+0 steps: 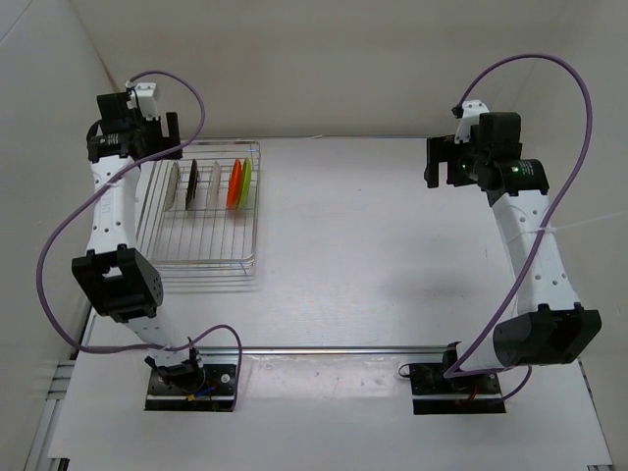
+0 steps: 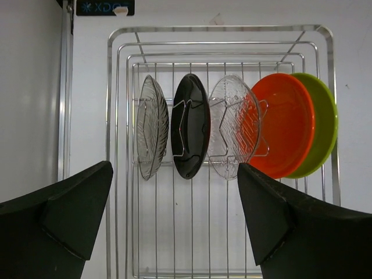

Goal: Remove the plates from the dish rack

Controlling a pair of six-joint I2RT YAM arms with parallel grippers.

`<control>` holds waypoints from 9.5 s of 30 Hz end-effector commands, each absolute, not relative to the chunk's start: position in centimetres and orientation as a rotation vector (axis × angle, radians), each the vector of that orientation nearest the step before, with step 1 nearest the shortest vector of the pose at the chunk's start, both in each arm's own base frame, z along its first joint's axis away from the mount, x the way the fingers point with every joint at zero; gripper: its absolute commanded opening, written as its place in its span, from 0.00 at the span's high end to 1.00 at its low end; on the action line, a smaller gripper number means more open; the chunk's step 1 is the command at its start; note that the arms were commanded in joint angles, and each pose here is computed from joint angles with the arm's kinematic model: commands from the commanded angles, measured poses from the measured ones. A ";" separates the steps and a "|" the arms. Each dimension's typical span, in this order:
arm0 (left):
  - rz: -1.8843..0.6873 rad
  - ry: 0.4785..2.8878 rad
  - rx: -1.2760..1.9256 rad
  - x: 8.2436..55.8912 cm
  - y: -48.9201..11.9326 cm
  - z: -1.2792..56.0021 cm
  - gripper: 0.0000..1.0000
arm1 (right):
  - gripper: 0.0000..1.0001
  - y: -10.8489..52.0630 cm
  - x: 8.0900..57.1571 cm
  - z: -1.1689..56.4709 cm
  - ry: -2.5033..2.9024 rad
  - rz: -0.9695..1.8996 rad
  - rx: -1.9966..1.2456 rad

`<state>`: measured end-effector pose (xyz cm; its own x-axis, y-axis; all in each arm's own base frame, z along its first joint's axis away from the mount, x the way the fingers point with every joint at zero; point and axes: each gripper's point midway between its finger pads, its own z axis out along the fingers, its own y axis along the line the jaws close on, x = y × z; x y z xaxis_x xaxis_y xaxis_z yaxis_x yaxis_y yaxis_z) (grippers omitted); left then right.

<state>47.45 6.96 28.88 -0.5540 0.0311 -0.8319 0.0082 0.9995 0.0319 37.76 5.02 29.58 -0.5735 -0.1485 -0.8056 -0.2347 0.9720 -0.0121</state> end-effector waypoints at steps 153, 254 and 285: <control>0.939 1.065 1.668 23.1 -35.0 26.1 0.88 | 0.32 18.6 29.8 31.1 2.042 0.818 -0.877; 0.316 2.079 0.520 40.3 -10.5 35.6 0.00 | 0.51 6.8 47.4 4.7 2.631 0.449 0.711; -0.102 2.226 0.269 44.3 -4.8 30.0 0.00 | 0.15 2.9 39.6 21.9 2.449 0.301 -0.016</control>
